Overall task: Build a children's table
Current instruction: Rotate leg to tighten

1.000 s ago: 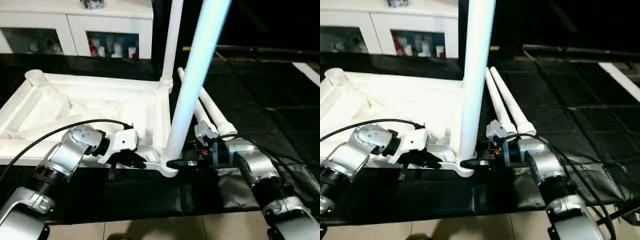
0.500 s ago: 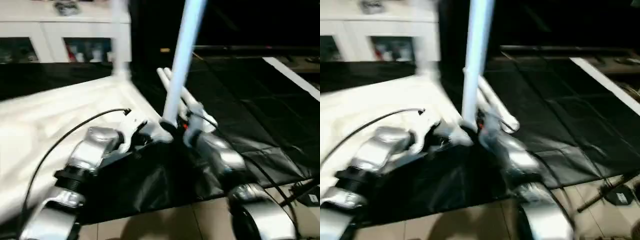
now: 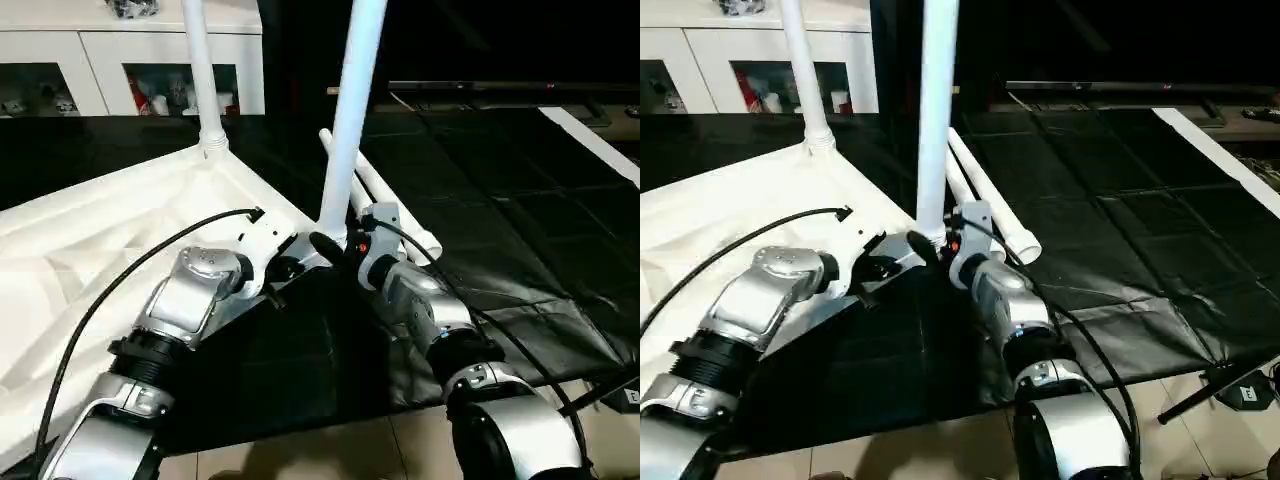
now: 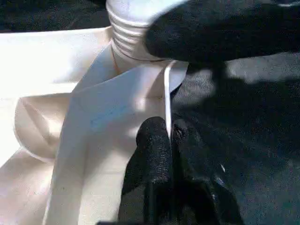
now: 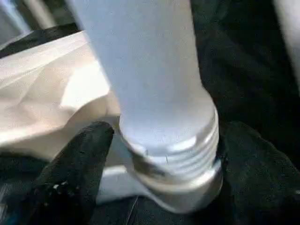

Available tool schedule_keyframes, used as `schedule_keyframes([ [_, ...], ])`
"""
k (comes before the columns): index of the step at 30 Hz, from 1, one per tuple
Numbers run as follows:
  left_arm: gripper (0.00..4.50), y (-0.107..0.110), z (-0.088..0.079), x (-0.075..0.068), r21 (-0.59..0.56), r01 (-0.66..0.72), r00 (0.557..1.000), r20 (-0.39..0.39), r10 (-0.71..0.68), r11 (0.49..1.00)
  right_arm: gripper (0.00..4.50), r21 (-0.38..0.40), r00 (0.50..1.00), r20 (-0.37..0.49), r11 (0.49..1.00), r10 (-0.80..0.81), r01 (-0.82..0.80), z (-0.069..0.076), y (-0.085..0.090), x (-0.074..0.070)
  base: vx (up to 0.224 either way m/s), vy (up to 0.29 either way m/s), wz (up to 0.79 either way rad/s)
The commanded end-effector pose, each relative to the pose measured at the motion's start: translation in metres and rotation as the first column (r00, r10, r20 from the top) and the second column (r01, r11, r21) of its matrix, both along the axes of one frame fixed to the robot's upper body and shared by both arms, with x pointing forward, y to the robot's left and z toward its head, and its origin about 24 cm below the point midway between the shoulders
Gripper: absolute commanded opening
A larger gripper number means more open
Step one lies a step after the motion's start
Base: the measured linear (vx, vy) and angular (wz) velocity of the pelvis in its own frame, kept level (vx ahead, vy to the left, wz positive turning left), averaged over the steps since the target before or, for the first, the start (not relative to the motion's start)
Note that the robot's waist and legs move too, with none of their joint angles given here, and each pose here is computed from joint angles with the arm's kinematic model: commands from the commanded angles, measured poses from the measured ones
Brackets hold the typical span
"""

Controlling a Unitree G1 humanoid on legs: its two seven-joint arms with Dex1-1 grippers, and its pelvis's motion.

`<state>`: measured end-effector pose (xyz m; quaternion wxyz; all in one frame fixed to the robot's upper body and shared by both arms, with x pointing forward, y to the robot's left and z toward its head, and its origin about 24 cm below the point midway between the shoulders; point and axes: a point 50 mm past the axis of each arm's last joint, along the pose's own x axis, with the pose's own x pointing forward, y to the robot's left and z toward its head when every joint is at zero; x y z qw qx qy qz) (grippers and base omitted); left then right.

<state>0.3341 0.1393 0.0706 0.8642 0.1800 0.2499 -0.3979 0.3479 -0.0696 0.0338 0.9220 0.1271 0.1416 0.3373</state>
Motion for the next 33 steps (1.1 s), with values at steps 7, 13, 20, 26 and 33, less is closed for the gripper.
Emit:
schedule_keyframes([
  [7,0.00,0.015,0.014,-0.008,0.043,0.260,0.963,0.059,-0.262,0.965,4.46,-0.107,0.950,0.157,0.961,0.269,-0.255,0.017,-0.037,-0.010,0.000,0.000,0.00],
  [13,0.00,0.025,0.009,-0.018,0.068,0.418,0.908,0.004,-0.419,0.906,4.46,-0.208,0.865,0.173,0.876,0.471,-0.435,0.028,-0.059,-0.017,0.000,0.000,0.00],
  [20,0.00,0.026,0.010,-0.026,0.080,0.573,0.819,-0.052,-0.571,0.815,4.46,-0.264,0.743,0.107,0.740,0.660,-0.619,0.031,-0.066,-0.028,0.000,0.000,0.00],
  [26,0.00,0.021,0.010,-0.030,0.087,0.658,0.753,-0.083,-0.652,0.748,4.46,-0.276,0.656,0.058,0.643,0.753,-0.714,0.026,-0.062,-0.035,0.000,0.000,0.00],
  [33,0.00,0.014,0.010,-0.033,0.088,0.721,0.693,-0.094,-0.715,0.688,4.46,-0.276,0.606,0.020,0.587,0.795,-0.761,0.017,-0.054,-0.040,0.000,0.000,0.00],
])
